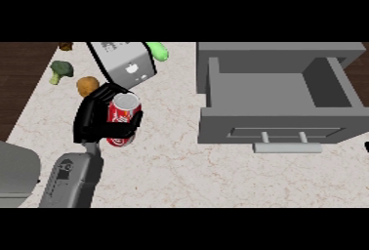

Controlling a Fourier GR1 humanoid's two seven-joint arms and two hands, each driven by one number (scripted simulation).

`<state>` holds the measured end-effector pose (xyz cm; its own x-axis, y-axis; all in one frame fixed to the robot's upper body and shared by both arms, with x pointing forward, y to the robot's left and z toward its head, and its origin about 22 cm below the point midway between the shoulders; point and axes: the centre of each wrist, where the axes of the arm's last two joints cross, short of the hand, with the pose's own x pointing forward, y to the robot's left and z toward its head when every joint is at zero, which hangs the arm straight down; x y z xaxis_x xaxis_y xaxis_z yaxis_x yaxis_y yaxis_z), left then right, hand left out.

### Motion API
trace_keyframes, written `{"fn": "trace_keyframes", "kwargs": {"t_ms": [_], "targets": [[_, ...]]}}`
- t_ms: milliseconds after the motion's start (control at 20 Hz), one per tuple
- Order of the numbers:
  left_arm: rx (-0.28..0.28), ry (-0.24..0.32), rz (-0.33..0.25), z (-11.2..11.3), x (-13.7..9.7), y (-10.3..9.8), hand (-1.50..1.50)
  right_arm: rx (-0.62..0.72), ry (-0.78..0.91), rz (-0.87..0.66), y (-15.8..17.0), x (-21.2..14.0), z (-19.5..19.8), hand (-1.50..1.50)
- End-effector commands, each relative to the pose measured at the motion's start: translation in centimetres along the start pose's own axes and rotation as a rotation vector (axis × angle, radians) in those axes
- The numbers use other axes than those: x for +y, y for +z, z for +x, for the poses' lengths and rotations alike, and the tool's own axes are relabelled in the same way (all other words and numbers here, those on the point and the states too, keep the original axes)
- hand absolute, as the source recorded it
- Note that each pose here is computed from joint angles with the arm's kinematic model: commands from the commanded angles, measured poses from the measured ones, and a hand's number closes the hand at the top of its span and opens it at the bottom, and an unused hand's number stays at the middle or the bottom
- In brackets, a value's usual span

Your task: Pick up the can, place it into the drawer and close the drawer

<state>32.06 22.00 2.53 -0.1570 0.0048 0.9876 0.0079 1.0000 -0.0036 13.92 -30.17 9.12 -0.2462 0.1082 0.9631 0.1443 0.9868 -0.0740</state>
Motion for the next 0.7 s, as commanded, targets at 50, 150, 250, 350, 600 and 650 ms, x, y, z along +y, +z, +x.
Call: {"fn": "trace_keyframes", "kwargs": {"t_ms": [50,150,250,350,600,650], "targets": [[-0.049,0.0,-0.061,3.4,-4.8,-1.2,1.5,0.001,-0.001,0.006,-1.2,-0.4,0.5,-1.5],[-0.029,-0.002,-0.06,5.9,-5.8,-3.4,1.5,-0.021,-0.008,-0.005,-0.3,-0.3,0.8,-1.5],[-0.053,-0.01,-0.092,7.5,-6.9,-3.6,1.5,-0.024,-0.014,-0.001,0.1,-0.2,0.2,-1.5],[-0.036,-0.016,-0.089,8.7,-9.0,-3.8,1.5,-0.001,-0.004,-0.006,0.0,-0.1,-0.5,-1.5],[-0.082,-0.044,-0.126,13.1,-13.8,-5.5,1.5,-0.01,-0.018,-0.009,-1.3,-0.7,0.6,-1.5],[-0.077,-0.045,-0.117,12.8,-11.9,-5.8,1.5,-0.013,-0.008,-0.008,1.1,0.8,-0.6,-1.5]]}}
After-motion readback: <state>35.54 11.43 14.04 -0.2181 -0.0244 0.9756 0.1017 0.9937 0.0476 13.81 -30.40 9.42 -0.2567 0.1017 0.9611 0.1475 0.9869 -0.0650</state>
